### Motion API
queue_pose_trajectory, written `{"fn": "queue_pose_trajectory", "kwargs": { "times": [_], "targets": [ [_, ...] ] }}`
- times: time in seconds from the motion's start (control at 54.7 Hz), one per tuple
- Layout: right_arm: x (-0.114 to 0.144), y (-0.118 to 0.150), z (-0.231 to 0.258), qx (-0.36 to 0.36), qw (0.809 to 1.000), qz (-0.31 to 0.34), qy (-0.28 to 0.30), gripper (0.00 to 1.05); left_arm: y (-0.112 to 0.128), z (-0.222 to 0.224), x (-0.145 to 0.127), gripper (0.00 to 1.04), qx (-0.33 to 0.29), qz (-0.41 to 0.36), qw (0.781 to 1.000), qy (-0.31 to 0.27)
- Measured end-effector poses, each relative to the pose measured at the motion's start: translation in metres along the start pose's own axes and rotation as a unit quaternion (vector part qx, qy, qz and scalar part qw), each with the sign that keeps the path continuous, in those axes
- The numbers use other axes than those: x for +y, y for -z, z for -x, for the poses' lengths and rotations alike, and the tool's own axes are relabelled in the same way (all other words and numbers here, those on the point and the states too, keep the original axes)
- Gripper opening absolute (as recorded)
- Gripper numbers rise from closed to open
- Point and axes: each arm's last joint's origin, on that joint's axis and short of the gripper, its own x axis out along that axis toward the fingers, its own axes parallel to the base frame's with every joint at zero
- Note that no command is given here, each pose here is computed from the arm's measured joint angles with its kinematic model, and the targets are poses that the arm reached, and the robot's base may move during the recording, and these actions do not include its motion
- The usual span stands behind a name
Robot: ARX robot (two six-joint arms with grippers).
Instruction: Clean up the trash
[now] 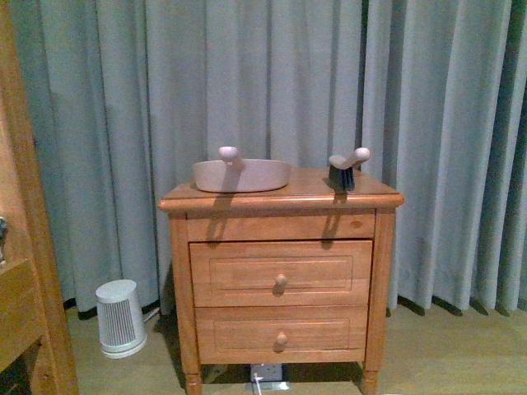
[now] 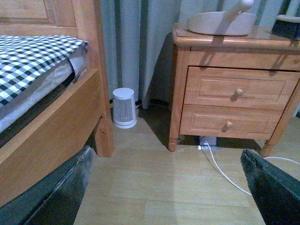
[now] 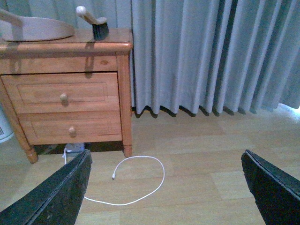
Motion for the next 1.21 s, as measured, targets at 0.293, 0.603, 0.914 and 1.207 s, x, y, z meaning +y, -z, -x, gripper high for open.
{"fn": "queue_pose_trajectory", "kwargs": {
  "times": [0.293,0.603,0.914,1.207],
  "targets": [
    [0.0000,0.0000,0.0000,0.000,1.000,0.000,0.000,0.97,0.0000,0.0000,0.0000,0.97,0.000,0.000,1.000,0.000],
    [0.0000,0.0000,0.0000,0.000,1.000,0.000,0.000,0.97,0.0000,0.0000,0.0000,0.97,0.000,0.000,1.000,0.000],
    [0.0000,0.0000,0.0000,0.000,1.000,0.000,0.000,0.97,0.0000,0.0000,0.0000,0.97,0.000,0.000,1.000,0.000],
    [0.0000,0.0000,0.0000,0.000,1.000,0.000,0.000,0.97,0.0000,0.0000,0.0000,0.97,0.000,0.000,1.000,0.000]
  ]
}}
